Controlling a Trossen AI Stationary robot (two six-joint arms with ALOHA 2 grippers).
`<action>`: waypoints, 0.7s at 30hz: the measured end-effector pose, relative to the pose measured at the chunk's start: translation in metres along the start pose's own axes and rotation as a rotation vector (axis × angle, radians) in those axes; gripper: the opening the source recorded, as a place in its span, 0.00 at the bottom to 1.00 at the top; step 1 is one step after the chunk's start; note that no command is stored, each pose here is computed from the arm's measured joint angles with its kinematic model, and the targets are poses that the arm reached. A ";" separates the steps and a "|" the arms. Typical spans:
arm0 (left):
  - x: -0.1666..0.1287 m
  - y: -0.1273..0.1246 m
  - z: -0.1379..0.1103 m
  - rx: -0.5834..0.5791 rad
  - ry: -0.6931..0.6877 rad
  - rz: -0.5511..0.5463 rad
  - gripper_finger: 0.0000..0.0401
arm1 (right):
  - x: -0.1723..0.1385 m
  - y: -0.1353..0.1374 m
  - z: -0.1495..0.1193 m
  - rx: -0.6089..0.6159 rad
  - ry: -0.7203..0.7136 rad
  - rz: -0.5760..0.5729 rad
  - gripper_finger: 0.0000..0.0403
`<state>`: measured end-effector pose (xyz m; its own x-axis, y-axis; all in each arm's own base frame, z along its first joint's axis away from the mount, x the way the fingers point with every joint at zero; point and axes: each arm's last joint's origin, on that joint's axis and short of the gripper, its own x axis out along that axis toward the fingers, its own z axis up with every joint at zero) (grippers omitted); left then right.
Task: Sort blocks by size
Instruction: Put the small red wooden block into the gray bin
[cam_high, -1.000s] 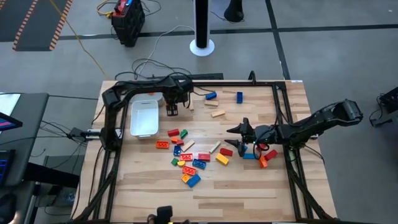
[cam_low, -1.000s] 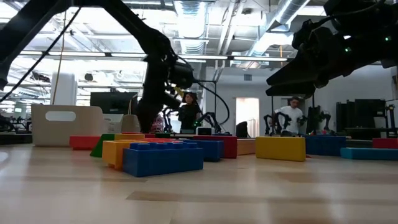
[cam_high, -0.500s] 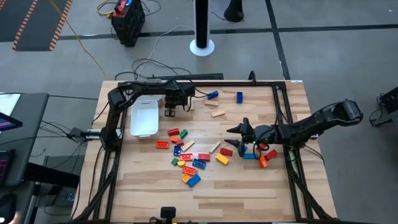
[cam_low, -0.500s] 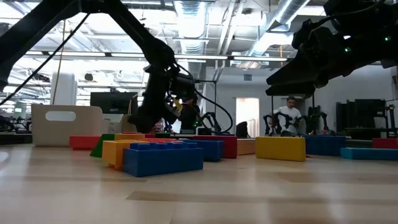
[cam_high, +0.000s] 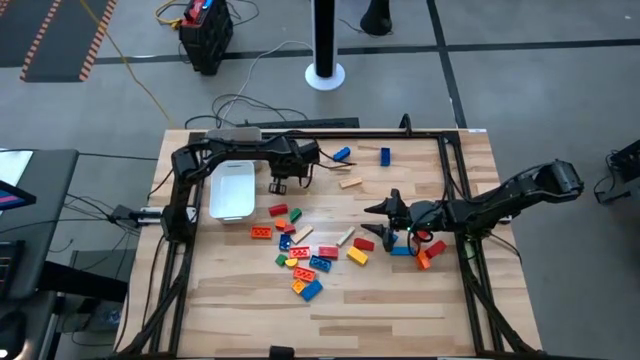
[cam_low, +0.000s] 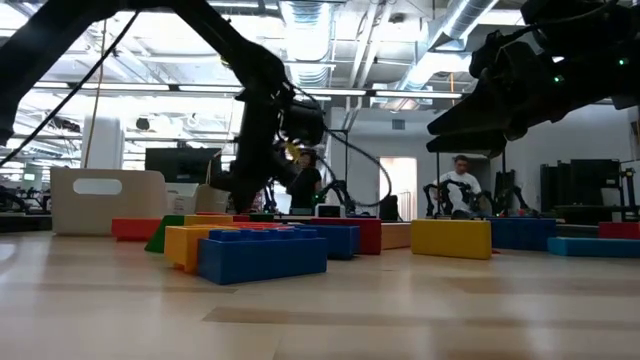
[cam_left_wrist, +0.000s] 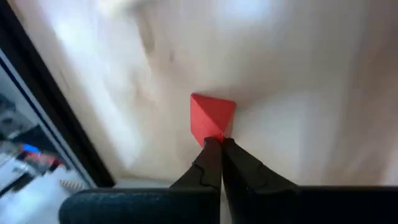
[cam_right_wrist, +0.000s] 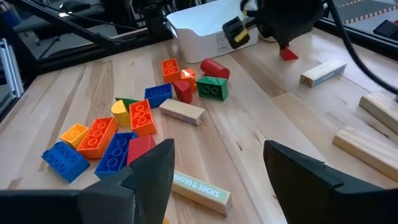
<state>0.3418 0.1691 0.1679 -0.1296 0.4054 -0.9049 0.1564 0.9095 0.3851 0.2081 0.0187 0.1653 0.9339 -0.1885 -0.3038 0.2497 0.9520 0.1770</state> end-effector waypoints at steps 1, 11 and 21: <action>-0.005 0.000 0.000 -0.006 -0.026 -0.004 0.01 | 0.000 0.001 0.000 0.000 0.000 0.003 0.68; -0.066 0.012 -0.024 -0.137 -0.233 0.001 0.01 | -0.001 0.005 -0.001 0.000 0.005 0.023 0.68; -0.090 0.035 -0.072 -0.286 -0.185 0.055 0.00 | -0.003 0.009 -0.004 0.012 0.018 0.045 0.68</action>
<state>0.2883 0.1707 0.2755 0.0556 0.4545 -0.8890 -0.1262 0.8864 0.4453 0.2066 0.0292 0.1644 0.9396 -0.1411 -0.3118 0.2108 0.9564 0.2022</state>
